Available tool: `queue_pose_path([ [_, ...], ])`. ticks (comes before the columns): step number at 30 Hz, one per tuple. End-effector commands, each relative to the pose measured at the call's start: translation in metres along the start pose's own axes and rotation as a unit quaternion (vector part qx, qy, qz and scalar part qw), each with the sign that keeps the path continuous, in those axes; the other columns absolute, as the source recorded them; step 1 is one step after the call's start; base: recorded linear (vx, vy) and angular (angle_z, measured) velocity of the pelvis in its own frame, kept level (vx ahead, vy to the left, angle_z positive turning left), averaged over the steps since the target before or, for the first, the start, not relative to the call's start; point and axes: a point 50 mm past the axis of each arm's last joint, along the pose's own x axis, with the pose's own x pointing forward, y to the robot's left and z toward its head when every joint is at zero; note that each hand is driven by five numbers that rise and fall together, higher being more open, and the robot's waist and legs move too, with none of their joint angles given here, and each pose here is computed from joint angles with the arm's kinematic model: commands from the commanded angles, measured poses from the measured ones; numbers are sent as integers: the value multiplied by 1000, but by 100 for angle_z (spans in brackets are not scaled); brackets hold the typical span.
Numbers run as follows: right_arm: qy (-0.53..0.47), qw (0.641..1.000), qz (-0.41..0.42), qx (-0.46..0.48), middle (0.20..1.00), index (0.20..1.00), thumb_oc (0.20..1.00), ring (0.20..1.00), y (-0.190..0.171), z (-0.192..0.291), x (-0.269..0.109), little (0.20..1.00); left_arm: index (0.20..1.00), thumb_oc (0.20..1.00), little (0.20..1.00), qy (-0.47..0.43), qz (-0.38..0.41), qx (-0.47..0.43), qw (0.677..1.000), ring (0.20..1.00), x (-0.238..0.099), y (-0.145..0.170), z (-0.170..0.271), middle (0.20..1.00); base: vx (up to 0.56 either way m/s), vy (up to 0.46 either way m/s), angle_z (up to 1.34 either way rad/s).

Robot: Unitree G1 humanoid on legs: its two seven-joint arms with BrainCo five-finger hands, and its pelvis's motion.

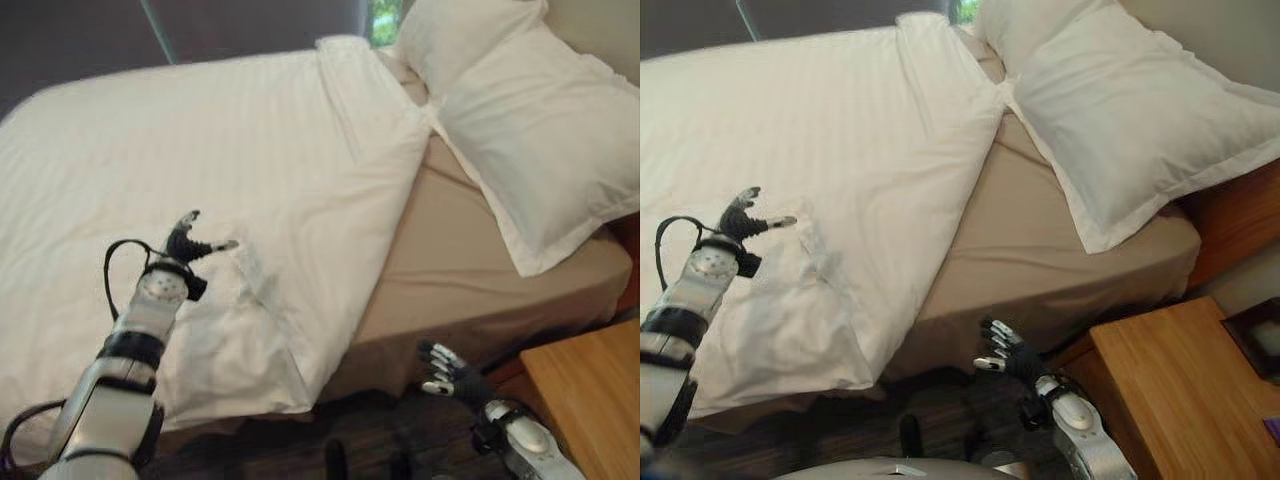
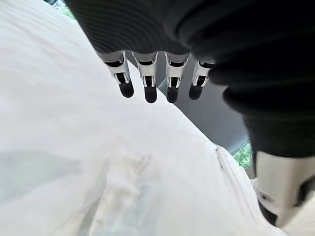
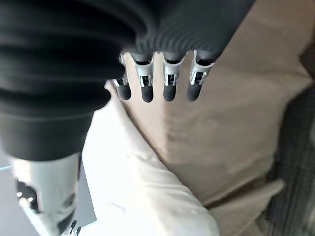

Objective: Making the bed.

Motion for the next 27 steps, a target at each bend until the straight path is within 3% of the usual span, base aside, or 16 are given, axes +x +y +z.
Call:
queue_pose_path([
  [1,-44,999,14,8,1000,1000,1000,1000,3,14,-2,1000,1000,1000,1000,-59,65,-44,995,1000,15,32,54,1000,-13,-3,-13],
  [11,-57,998,16,30,1000,1000,1000,1000,5,18,-1,1000,1000,1000,1000,-58,138,-79,986,1000,19,70,75,1000,-2,-13,-16],
  [16,-62,997,20,40,1000,1000,1000,1000,7,21,1,1000,1000,1000,1000,-24,188,-99,977,1000,17,87,63,1000,37,-10,-28],
  [27,-72,996,24,45,1000,1000,1000,1000,7,25,0,1000,1000,1000,1000,-10,178,-74,981,1000,17,78,55,1000,10,-3,-5],
])
